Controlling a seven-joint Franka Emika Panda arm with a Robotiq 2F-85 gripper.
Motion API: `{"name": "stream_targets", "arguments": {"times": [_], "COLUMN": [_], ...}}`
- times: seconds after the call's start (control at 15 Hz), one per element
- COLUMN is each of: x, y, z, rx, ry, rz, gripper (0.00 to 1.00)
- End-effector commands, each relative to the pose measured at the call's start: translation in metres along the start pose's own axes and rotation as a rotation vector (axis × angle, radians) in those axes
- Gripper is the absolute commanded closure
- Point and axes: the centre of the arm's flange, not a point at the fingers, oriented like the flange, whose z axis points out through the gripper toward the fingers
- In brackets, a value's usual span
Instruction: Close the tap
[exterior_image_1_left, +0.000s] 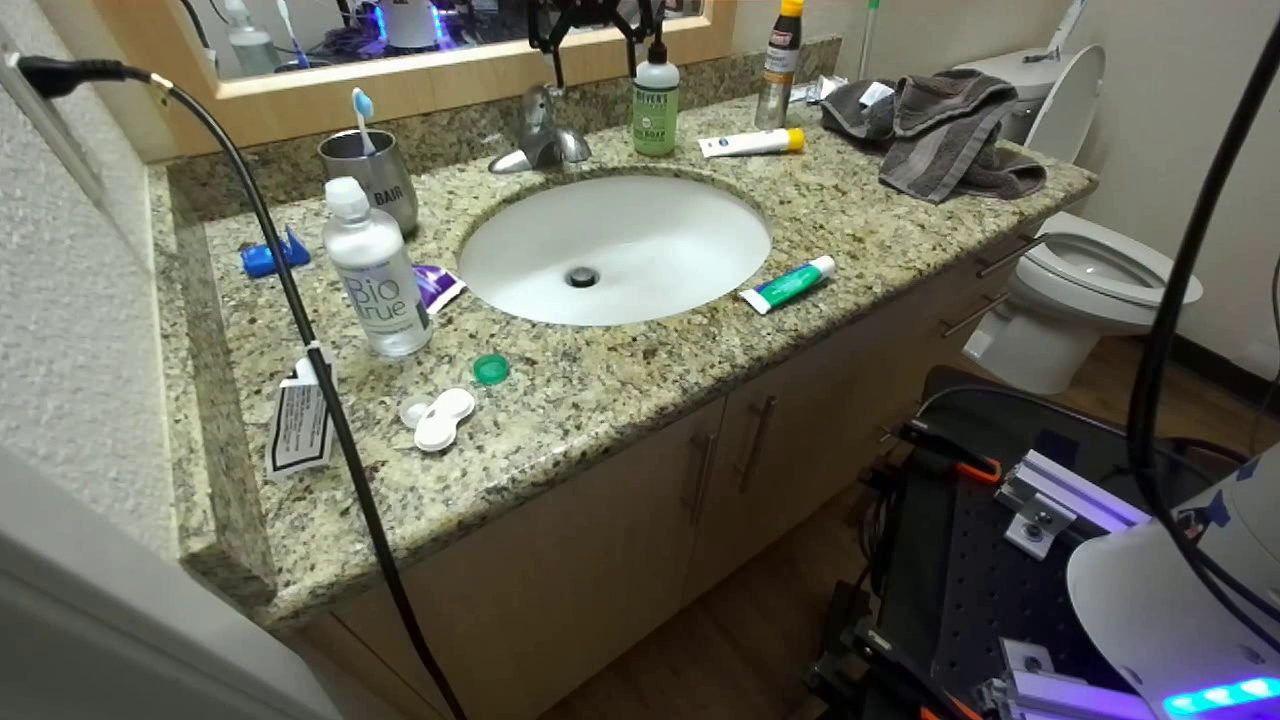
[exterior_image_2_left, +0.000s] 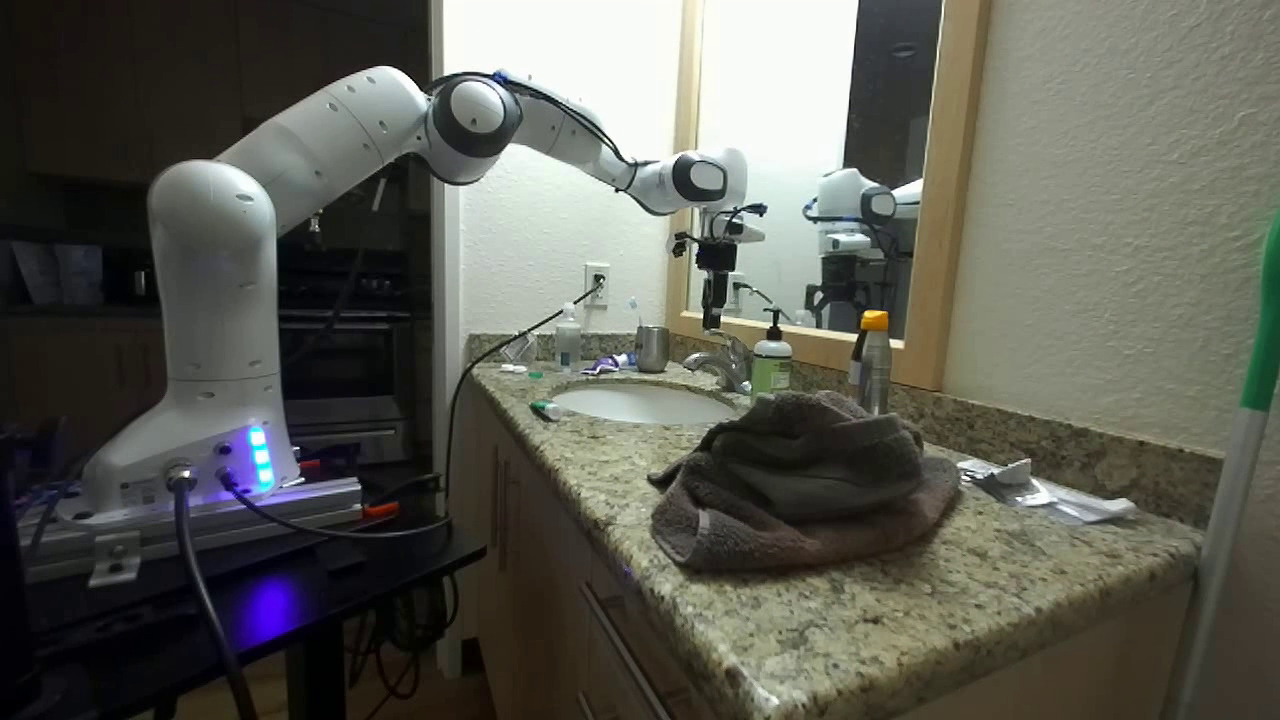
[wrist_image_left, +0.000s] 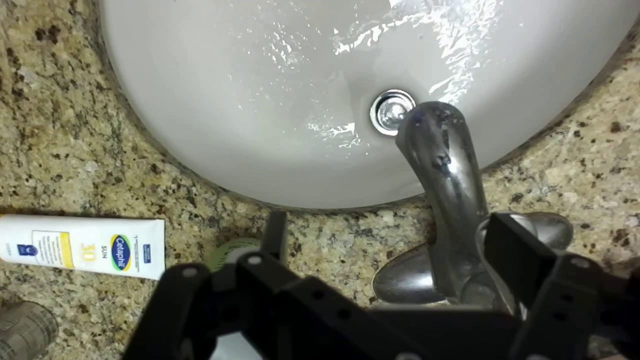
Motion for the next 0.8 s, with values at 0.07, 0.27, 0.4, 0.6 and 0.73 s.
{"name": "stream_targets", "arguments": {"times": [0.07,0.27,0.4,0.6,0.73], "x": [-0.004,-0.010,-0.014,-0.023,-0.023], "y": [-0.001,0.003,0.004,0.008,0.008], "z": [0.014,0.023,0.030,0.036,0.036], "rx": [-0.042,-0.096,-0.111,-0.109,-0.109], "ry": [-0.115,-0.205,-0.239,-0.219,-0.219], "rz": [-0.043,-0.042,-0.039,-0.024,-0.024], "gripper": [0.00,0.00,0.00,0.00,0.00]}}
